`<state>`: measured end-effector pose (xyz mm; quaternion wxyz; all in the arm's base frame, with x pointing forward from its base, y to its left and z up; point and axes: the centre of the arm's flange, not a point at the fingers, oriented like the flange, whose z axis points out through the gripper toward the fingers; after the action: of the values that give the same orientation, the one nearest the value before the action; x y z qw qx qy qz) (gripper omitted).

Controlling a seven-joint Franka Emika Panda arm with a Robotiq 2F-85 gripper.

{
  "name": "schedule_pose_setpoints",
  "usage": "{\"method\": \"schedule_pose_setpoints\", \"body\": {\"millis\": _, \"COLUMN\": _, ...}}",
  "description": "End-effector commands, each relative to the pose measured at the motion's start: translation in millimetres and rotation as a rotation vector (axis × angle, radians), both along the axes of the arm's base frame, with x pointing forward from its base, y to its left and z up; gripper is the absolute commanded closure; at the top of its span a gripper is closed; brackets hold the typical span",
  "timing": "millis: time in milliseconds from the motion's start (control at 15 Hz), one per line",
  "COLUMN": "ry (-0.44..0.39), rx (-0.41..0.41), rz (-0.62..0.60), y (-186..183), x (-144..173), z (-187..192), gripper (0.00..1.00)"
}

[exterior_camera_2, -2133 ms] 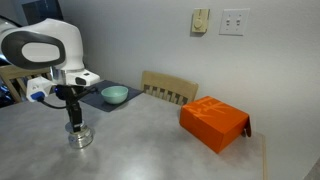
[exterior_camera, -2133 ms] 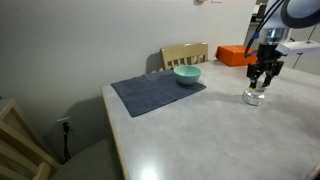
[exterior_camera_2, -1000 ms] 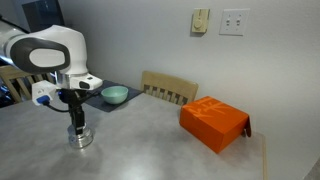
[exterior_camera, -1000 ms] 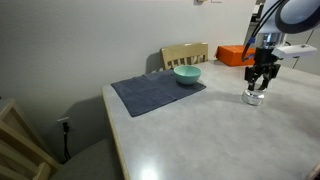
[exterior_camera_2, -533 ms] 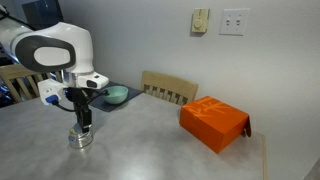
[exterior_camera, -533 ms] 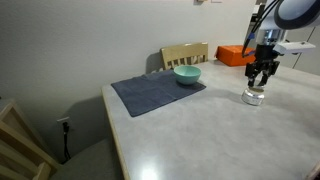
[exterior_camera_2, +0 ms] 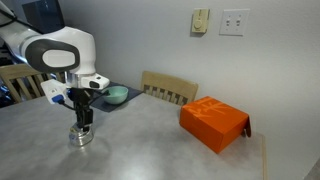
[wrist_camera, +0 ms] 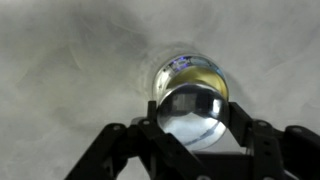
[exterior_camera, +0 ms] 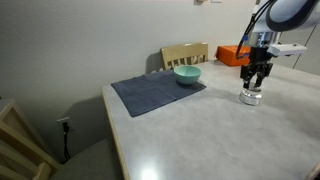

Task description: Put the lid on top of the silver container

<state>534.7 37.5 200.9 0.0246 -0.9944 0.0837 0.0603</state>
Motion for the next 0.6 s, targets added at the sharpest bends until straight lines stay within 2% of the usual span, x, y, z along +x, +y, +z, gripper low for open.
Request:
{"method": "schedule_pose_setpoints", "body": {"millis": 0, "ry": 0.018, "rx": 0.012, "rz": 0.007, "y": 4.7, "x": 1.9, "z": -3.8, "gripper": 0.56}}
{"method": "schedule_pose_setpoints", "body": {"millis": 533, "ry": -0.011, "rx": -0.007, "rz": -0.009, "y": 24.7, "x": -10.6, "z": -11.2, "gripper": 0.56}}
